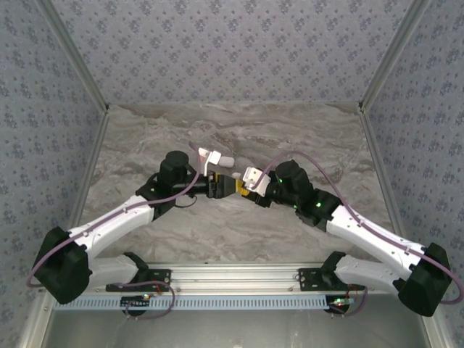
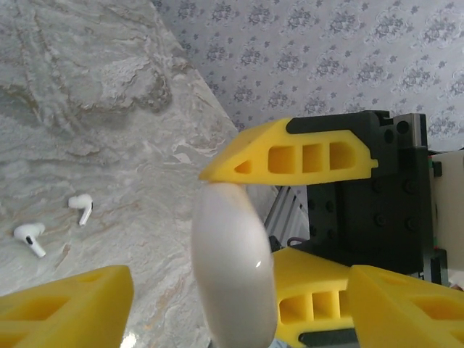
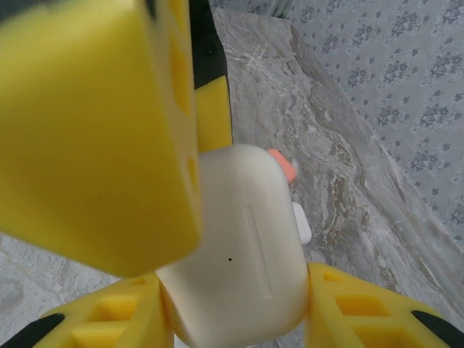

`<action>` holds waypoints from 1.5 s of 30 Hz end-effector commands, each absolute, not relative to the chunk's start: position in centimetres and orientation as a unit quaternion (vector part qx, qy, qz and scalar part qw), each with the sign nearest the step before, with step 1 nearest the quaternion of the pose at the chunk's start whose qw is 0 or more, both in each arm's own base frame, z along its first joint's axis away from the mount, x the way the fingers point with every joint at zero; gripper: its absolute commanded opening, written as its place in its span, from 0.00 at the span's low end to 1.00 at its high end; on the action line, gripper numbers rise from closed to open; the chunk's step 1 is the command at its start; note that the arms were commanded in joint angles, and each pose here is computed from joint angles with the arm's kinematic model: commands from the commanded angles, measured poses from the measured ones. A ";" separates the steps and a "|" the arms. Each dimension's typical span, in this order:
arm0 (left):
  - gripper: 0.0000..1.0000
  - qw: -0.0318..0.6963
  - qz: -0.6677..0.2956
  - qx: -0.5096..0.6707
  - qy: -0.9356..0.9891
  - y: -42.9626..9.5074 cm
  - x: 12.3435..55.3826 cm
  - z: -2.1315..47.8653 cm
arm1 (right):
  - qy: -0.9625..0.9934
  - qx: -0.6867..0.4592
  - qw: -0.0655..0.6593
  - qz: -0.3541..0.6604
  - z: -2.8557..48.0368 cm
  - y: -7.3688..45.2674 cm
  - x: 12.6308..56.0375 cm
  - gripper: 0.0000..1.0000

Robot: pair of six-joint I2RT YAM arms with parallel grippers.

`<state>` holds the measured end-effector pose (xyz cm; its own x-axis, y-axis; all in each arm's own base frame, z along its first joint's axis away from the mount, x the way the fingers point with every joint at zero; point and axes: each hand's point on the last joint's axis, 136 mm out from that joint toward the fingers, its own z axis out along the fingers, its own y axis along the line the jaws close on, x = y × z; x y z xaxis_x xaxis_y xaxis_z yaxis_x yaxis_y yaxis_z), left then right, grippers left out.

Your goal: Insert the wireless bluetooth earbuds into the charging case

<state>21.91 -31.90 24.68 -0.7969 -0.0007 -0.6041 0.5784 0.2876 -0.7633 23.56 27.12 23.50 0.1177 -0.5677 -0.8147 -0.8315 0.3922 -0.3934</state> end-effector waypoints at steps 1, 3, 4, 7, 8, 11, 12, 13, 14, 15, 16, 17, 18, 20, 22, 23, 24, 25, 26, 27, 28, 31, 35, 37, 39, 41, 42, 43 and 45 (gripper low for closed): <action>0.70 0.277 -0.579 0.205 0.739 -32.9 22.3 26.8 | 0.658 -0.523 0.528 0.122 23.8 26.8 23.7 0.43; 0.65 0.273 -0.579 0.206 0.740 -33.1 22.3 26.7 | 0.660 -0.521 0.528 0.121 23.8 26.7 23.7 0.43; 0.62 0.272 -0.579 0.206 0.741 -33.2 22.3 26.6 | 0.661 -0.519 0.529 0.119 23.8 26.7 23.8 0.43; 0.55 0.271 -0.580 0.206 0.740 -33.3 22.3 26.6 | 0.667 -0.514 0.527 0.114 23.8 26.5 24.1 0.43; 0.52 0.272 -0.580 0.206 0.740 -33.3 22.3 26.7 | 0.667 -0.514 0.527 0.115 23.9 26.6 24.1 0.43; 0.44 0.271 -0.580 0.206 0.740 -33.4 22.4 26.6 | 0.673 -0.511 0.524 0.113 23.7 26.6 24.3 0.44; 0.41 0.271 -0.579 0.206 0.741 -33.4 22.4 26.6 | 0.676 -0.511 0.520 0.111 23.5 26.6 24.4 0.44; 0.39 0.271 -0.579 0.206 0.741 -33.4 22.4 26.5 | 0.677 -0.510 0.519 0.111 23.5 26.6 24.5 0.45; 0.36 0.272 -0.579 0.206 0.741 -33.4 22.4 26.5 | 0.680 -0.510 0.516 0.111 23.4 26.6 24.5 0.46; 0.33 0.274 -0.578 0.207 0.740 -33.4 22.5 26.5 | 0.680 -0.511 0.513 0.113 23.3 26.7 24.5 0.48; 0.31 0.276 -0.578 0.209 0.739 -33.4 22.5 26.6 | 0.681 -0.511 0.513 0.115 23.4 26.7 24.5 0.50; 0.28 0.279 -0.576 0.209 0.739 -33.3 22.5 26.6 | 0.683 -0.509 0.512 0.117 23.3 26.6 24.4 0.53; 0.25 0.283 -0.573 0.210 0.740 -33.3 22.5 26.6 | 0.684 -0.506 0.512 0.120 23.4 26.5 24.4 0.56; 0.22 0.293 -0.565 0.212 0.742 -33.1 22.7 26.4 | 0.687 -0.497 0.515 0.130 23.8 26.1 24.2 0.65; 0.20 0.307 -0.555 0.217 0.742 -32.9 23.0 26.4 | 0.686 -0.486 0.521 0.148 24.4 25.5 23.8 0.75; 0.19 0.317 -0.549 0.220 0.741 -32.8 23.1 26.4 | 0.685 -0.479 0.525 0.159 24.6 25.2 23.6 0.82; 0.17 0.328 -0.543 0.224 0.740 -32.6 23.3 26.4 | 0.683 -0.472 0.531 0.171 25.0 24.9 23.3 0.89; 0.16 0.337 -0.539 0.228 0.738 -32.5 23.3 26.5 | 0.682 -0.465 0.534 0.184 25.3 24.5 23.0 0.97; 0.14 0.350 -0.533 0.235 0.734 -32.4 23.4 26.6 | 0.679 -0.457 0.540 0.196 25.7 24.2 22.7 1.00; 0.12 0.362 -0.527 0.243 0.730 -32.3 23.5 26.7 | 0.675 -0.449 0.545 0.213 26.0 23.9 22.3 1.00; 0.09 0.374 -0.522 0.249 0.725 -32.2 23.6 26.8 | 0.674 -0.439 0.548 0.228 26.3 23.6 22.1 1.00; 0.04 0.414 -0.514 0.278 0.698 -32.0 23.4 27.3 | 0.674 -0.403 0.554 0.276 27.3 22.7 21.8 1.00; 0.04 0.457 -0.503 0.315 0.663 -31.6 22.7 27.6 | 0.674 -0.359 0.555 0.330 28.3 22.3 21.8 1.00; 0.03 0.470 -0.494 0.327 0.654 -31.4 22.5 27.5 | 0.671 -0.351 0.555 0.344 28.6 22.4 22.0 1.00; 0.00 0.477 -0.491 0.339 0.646 -31.3 22.2 27.4 | 0.671 -0.348 0.554 0.348 28.8 22.6 22.3 1.00; 0.00 0.478 -0.492 0.350 0.638 -31.2 21.7 27.6 | 0.675 -0.346 0.551 0.347 28.7 22.9 22.7 1.00; 0.00 0.479 -0.493 0.354 0.634 -31.2 21.5 27.7 | 0.677 -0.346 0.549 0.348 28.7 23.1 23.0 1.00; 0.00 0.479 -0.495 0.360 0.630 -31.2 21.3 27.8 | 0.679 -0.345 0.546 0.348 28.7 23.2 23.3 1.00; 0.00 0.481 -0.493 0.365 0.626 -31.2 21.1 27.9 | 0.683 -0.345 0.543 0.348 28.6 23.7 23.8 1.00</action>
<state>22.04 -31.08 24.92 -0.3985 0.0223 -0.9169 0.8762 0.3048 -0.3734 23.53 22.94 26.61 -0.1855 -0.1390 -0.9728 -0.8374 0.5404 0.0825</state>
